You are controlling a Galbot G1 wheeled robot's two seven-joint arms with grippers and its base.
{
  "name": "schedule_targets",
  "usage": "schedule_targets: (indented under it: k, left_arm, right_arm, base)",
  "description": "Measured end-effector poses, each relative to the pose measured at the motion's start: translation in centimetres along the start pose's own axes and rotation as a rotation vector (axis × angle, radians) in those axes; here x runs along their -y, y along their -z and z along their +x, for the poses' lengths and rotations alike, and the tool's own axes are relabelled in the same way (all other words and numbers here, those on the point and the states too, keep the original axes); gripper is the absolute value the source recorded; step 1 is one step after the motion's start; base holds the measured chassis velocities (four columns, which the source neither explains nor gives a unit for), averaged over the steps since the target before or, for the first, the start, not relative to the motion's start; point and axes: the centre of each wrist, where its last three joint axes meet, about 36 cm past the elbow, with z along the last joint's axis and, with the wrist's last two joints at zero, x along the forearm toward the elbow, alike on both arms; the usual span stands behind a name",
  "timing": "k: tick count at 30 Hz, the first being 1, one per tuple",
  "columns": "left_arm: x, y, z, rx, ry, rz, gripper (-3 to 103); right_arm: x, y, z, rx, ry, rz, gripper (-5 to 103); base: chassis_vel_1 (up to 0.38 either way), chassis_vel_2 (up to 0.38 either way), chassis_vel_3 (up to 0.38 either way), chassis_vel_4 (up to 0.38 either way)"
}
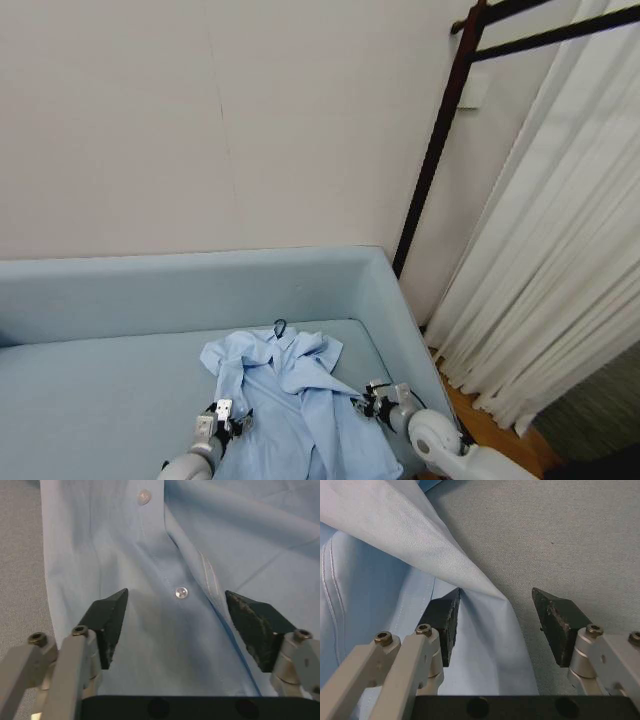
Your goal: Pick up the clothes from the sofa and hang them on the clothes hanger.
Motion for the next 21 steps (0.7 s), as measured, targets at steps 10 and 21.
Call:
schedule_targets:
  k: [10, 21]
  left_arm:
    - [0.0, -1.1, 0.1, -0.012, 0.002, 0.024, 30]
    - [0.3, -0.9, 1.3, 0.025, -0.017, 0.017, 0]
  right_arm:
    - [-0.2, -0.3, -0.4, 0.011, 0.021, -0.008, 20]
    - [-3.0, -0.2, 1.8, 0.034, 0.11, 0.007, 0]
  base:
    - [0.0, 0.0, 0.0, 0.0]
    - [0.0, 0.0, 0.0, 0.0]
